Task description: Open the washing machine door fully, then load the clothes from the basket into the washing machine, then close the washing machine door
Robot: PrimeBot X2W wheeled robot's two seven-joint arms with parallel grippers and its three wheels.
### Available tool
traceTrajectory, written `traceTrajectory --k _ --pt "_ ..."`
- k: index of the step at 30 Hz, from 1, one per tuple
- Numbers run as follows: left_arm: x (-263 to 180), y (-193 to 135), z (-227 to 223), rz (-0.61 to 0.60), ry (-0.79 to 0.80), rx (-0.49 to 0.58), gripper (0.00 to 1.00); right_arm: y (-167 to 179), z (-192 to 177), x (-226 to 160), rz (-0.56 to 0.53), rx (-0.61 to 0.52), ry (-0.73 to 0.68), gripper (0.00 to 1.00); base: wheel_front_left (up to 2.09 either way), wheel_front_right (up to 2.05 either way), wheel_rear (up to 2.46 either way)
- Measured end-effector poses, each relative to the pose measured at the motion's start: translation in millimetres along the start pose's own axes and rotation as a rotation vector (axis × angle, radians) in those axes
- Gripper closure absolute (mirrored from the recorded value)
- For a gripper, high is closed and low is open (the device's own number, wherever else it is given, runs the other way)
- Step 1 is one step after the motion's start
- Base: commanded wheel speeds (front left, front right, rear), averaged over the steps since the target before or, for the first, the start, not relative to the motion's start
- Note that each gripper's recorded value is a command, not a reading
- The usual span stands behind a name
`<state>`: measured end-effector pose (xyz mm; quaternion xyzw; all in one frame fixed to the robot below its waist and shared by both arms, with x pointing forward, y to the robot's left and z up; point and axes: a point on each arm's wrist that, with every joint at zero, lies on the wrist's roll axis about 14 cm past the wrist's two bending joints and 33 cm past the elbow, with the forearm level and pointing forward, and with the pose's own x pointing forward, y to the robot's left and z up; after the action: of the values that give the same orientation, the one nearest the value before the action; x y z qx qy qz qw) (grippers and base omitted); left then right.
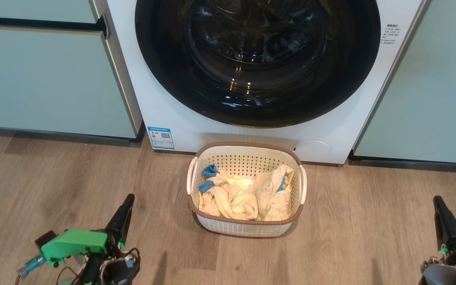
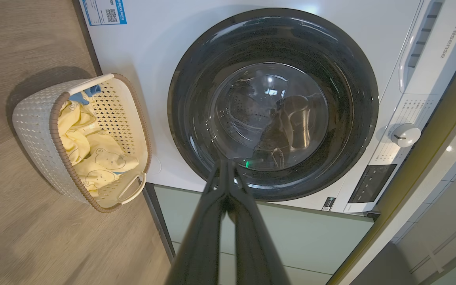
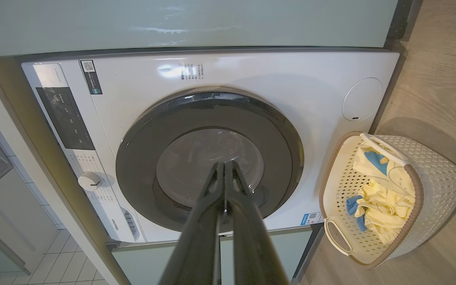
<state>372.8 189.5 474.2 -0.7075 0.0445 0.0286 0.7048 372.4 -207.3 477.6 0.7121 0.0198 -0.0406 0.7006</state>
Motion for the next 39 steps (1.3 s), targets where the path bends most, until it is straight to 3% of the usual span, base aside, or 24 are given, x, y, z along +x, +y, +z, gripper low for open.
traceTrajectory --k 4,5,12,39 --pt "0.0 0.0 0.0 0.0 0.0 0.0 1.0 0.0 0.0 0.0 0.0 0.0 0.0 1.0 0.0 0.0 0.0" --pt "0.0 0.0 0.0 0.0 0.0 0.0 0.0 0.0 0.0 0.0 0.0 0.0 0.0 0.0 0.0 0.0 0.0" --pt "-20.4 43.9 -5.0 0.13 0.005 -0.016 0.0 -44.7 -3.4 -21.5 -0.131 0.02 -0.003 0.0 0.0 0.0 0.0" --pt "-10.1 18.5 -5.1 0.052 -0.013 0.0 0.0 -21.7 -7.9 -10.4 -0.062 -0.021 -0.008 0.0 0.0 0.0 0.0"
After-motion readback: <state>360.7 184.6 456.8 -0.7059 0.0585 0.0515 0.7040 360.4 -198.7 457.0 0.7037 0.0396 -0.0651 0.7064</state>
